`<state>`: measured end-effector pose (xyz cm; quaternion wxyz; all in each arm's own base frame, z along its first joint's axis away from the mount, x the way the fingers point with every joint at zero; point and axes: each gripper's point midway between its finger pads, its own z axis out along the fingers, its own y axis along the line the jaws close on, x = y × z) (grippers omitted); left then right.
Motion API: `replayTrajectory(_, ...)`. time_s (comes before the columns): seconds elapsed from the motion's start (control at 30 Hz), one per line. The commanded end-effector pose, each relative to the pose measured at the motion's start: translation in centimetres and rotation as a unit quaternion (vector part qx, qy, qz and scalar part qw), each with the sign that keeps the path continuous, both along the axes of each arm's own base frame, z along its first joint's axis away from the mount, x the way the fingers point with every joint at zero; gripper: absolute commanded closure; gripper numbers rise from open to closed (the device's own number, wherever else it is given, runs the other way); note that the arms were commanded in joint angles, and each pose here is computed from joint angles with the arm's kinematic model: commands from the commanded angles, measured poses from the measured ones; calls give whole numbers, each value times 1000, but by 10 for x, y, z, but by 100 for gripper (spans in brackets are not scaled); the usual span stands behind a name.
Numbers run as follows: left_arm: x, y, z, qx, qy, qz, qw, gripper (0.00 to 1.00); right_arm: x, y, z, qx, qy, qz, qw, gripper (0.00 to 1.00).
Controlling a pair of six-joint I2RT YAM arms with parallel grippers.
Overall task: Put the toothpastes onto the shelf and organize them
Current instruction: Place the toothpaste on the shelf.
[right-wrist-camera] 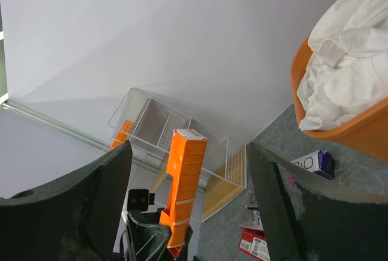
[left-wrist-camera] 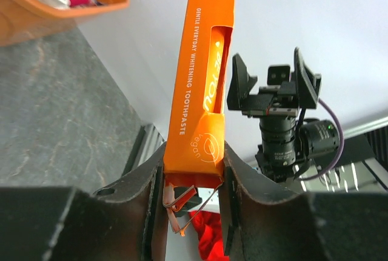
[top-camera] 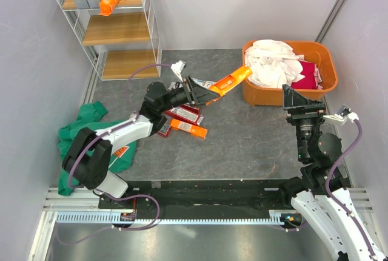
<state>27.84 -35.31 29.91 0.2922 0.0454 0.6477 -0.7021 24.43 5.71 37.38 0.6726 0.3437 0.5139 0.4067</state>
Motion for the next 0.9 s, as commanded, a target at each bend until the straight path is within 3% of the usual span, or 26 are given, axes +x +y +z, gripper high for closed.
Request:
replayTrajectory(0.0,12,35,24,4,-15,60,998,73,4,-1,-8,-1,12,-7,1000,15)
replayTrajectory(0.23,49,97,37,52,-2,182,982,72,8,1,-22,-14,31,-7,999,15)
replayTrajectory(0.87,86,189,131,43,-67,251,965,72,25,23,-85,-49,121,33,991,15)
